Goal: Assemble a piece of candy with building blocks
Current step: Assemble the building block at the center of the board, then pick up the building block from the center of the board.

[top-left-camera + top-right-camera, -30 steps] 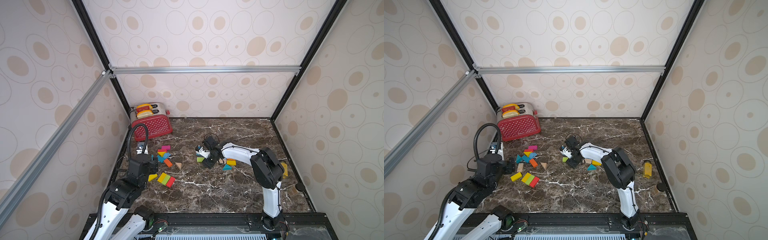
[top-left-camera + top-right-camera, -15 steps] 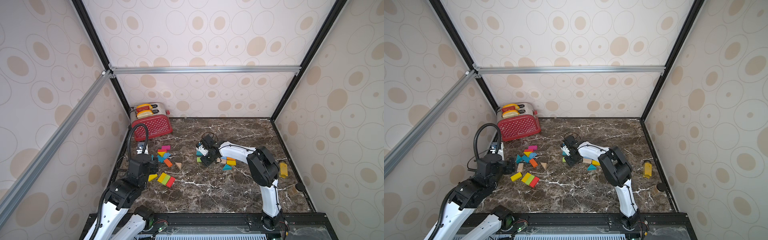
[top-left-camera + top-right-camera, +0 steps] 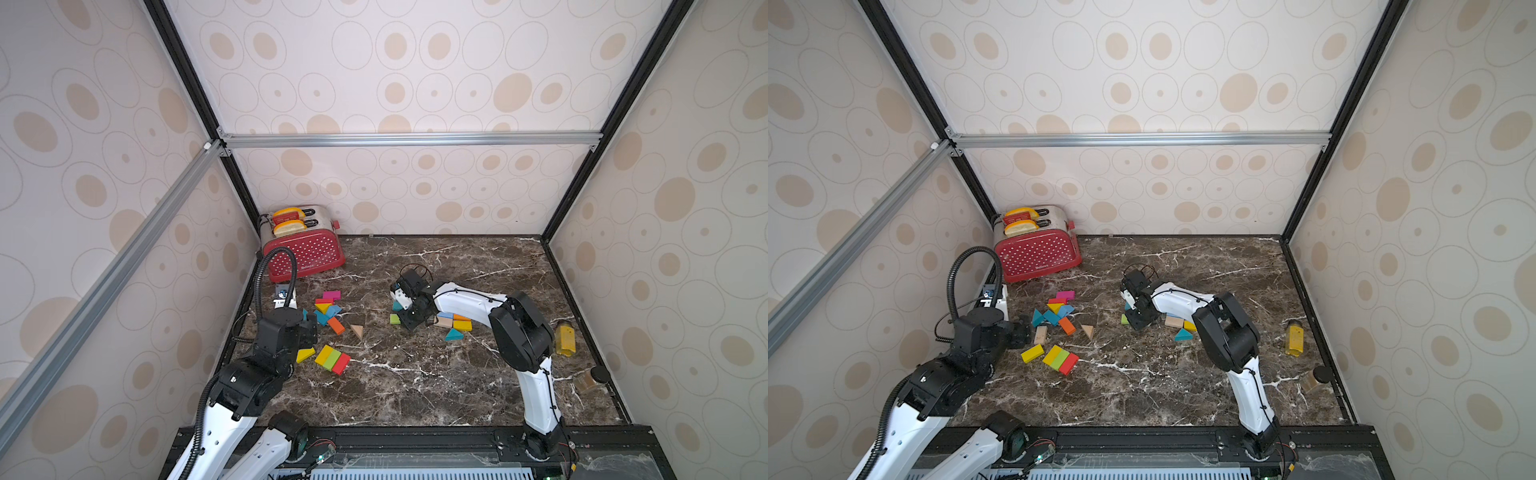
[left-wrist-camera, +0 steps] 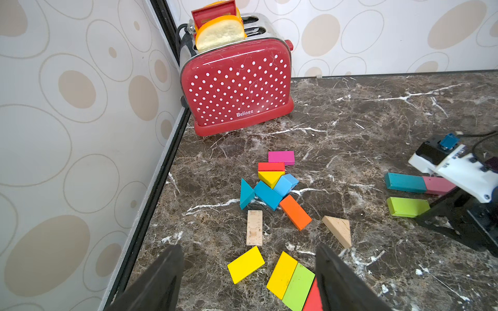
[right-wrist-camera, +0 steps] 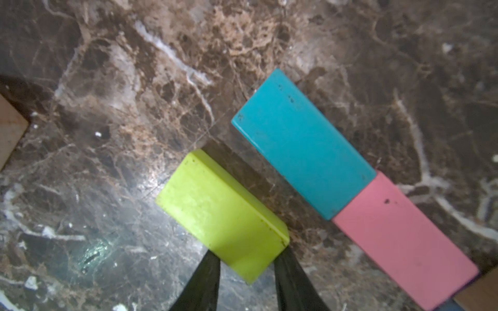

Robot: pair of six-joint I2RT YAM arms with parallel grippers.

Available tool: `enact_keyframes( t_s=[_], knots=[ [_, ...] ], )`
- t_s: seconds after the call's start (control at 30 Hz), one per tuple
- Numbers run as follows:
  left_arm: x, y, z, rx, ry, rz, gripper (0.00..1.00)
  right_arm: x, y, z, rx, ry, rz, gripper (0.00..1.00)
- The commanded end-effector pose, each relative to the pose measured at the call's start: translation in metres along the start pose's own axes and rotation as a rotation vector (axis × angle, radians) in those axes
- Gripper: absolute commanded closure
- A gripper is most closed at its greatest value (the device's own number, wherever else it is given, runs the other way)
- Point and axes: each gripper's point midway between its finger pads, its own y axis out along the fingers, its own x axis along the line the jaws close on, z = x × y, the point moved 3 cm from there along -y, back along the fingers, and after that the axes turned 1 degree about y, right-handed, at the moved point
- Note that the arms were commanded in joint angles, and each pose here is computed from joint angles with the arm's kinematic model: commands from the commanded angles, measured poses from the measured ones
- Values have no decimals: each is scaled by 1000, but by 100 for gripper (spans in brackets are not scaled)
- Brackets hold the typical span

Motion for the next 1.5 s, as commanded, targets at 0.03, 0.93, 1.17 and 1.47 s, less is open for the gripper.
enact_keyframes(
  t_s=[0.03, 0.93, 1.17, 1.47],
  knots=[
    [2, -2, -4, -16, -6, -3, 22, -2, 7, 11, 62, 25, 25, 63],
    [-76, 116, 81, 414, -201, -17, 34, -20, -95, 41, -260, 20, -75, 54],
    [-85, 155, 101, 500, -180, -129, 34, -20, -98, 46, -264, 9, -70, 54],
    [-98, 186, 103, 514, -230, -174, 35, -18, -92, 54, -250, 18, -91, 54]
  ],
)
